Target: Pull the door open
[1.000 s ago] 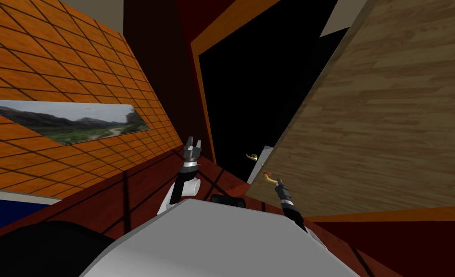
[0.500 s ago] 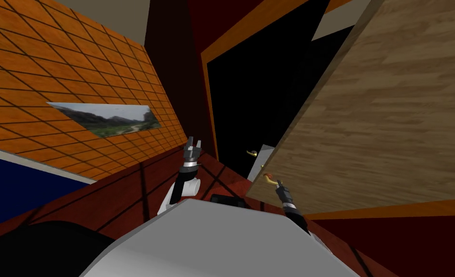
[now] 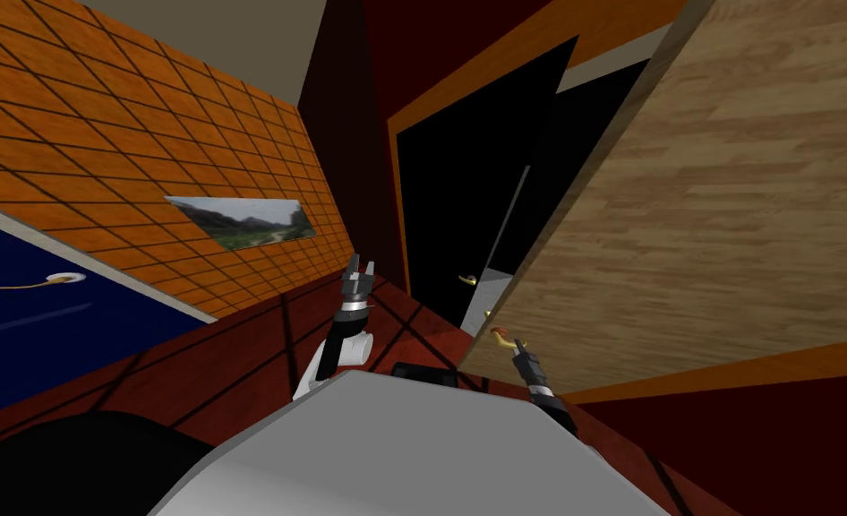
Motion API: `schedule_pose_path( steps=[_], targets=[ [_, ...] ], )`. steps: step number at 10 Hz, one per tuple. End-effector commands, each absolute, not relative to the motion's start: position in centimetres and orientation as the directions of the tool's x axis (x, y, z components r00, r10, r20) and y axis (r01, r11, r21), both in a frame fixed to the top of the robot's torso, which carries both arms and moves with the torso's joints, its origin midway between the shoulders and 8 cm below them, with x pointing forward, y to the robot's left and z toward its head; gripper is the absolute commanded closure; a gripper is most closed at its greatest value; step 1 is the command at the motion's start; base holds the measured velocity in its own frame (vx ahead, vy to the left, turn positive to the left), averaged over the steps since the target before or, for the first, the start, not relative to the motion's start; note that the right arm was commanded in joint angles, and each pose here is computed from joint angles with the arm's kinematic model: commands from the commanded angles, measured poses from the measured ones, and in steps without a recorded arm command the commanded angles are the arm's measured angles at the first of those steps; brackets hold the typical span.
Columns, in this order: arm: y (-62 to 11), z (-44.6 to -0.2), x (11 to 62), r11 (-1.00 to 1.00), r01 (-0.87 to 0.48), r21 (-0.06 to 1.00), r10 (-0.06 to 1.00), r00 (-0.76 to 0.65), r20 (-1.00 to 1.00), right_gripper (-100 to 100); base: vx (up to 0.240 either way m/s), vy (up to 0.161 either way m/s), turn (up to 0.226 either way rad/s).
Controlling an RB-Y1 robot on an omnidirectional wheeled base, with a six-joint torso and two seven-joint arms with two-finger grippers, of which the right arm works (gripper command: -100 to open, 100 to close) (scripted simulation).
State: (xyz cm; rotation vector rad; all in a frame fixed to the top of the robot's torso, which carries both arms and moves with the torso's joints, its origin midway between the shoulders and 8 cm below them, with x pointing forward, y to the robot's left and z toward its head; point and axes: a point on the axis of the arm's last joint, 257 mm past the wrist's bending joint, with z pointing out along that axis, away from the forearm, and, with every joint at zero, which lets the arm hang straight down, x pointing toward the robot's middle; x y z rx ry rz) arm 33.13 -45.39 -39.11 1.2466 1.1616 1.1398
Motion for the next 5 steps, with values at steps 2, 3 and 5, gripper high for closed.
schedule_pose_path(
  steps=[2,3,5],
  targets=[
    [-45.4,-39.2,32.0,0.008,0.011,1.0,0.998,0.068,-0.009,100,-0.093,-0.037,0.074],
    [-45.4,-39.2,31.7,0.008,0.01,1.0,0.998,0.064,-0.008,100,-0.183,-0.057,0.214],
    [-45.2,-39.3,30.5,0.007,0.007,1.0,0.999,0.047,-0.007,100,-0.184,-0.05,0.193]
  ],
)
